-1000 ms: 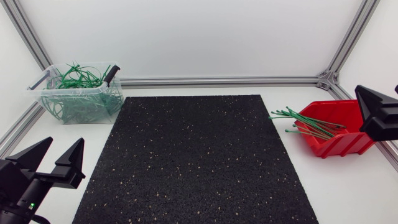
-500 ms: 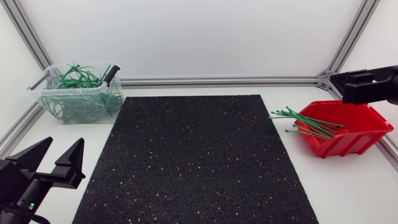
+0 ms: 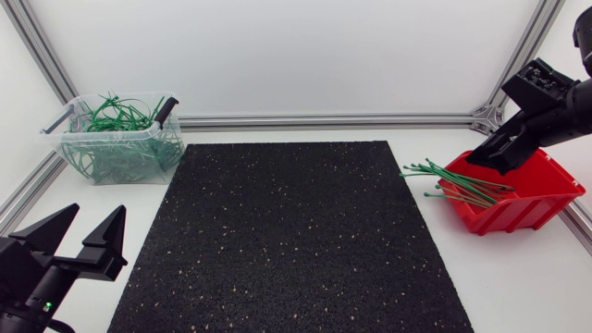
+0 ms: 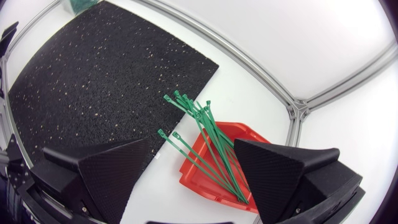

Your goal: Take a green cable tie from the red box, thread the tail through the head to close it, then place it in the transparent bin on the left.

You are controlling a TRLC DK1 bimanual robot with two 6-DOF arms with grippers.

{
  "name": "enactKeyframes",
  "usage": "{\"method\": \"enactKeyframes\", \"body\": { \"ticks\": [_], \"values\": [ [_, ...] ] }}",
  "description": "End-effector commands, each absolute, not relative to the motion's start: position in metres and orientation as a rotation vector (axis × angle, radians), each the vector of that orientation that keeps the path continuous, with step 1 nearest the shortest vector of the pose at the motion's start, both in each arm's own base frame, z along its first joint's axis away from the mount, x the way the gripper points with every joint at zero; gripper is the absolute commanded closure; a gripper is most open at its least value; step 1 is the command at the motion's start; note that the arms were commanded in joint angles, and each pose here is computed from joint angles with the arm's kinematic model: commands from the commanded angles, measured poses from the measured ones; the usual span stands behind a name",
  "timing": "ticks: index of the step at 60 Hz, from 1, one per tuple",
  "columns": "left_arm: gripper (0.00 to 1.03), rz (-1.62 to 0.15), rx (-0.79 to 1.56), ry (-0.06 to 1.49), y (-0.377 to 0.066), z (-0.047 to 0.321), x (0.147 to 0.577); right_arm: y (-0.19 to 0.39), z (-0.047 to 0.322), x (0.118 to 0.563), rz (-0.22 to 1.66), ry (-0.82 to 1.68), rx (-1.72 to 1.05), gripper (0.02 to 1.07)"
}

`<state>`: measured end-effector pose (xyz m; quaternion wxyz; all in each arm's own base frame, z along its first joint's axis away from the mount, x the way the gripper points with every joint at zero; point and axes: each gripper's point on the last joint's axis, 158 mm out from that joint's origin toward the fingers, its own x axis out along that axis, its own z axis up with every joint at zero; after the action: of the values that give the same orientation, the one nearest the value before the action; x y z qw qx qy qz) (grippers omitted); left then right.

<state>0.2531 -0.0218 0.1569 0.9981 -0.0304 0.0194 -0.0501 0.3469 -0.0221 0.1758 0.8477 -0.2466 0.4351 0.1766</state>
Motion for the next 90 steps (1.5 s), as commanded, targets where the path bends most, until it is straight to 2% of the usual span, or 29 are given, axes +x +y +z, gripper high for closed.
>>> {"method": "enactKeyframes", "body": {
  "ticks": [1, 13, 32, 57, 61, 79, 90],
  "values": [
    [0.03, -0.113, -0.083, 0.102, -0.025, 0.131, 0.254, -0.023, 0.164, 0.35, 0.466, 0.975, -0.611, 0.07],
    [0.03, -0.113, -0.083, 0.102, -0.025, 0.132, 0.254, -0.024, 0.13, 0.34, 0.629, 1.051, -0.737, 0.12],
    [0.03, -0.114, -0.085, 0.105, -0.026, 0.131, 0.254, -0.021, 0.081, 0.314, 0.835, 1.062, -0.915, 0.13],
    [0.03, -0.115, -0.085, 0.107, -0.026, 0.131, 0.254, -0.025, 0.04, 0.32, 0.855, 0.974, -1.104, 0.17],
    [0.03, -0.115, -0.085, 0.108, -0.026, 0.13, 0.254, -0.026, 0.036, 0.322, 0.845, 0.975, -1.123, 0.25],
    [0.03, -0.116, -0.085, 0.119, -0.027, 0.128, 0.254, -0.023, 0.023, 0.328, 0.821, 0.953, -1.179, 0.25],
    [0.03, -0.118, -0.085, 0.124, -0.027, 0.127, 0.254, -0.021, 0.022, 0.334, 0.804, 0.926, -1.194, 0.41]
  ]
}}
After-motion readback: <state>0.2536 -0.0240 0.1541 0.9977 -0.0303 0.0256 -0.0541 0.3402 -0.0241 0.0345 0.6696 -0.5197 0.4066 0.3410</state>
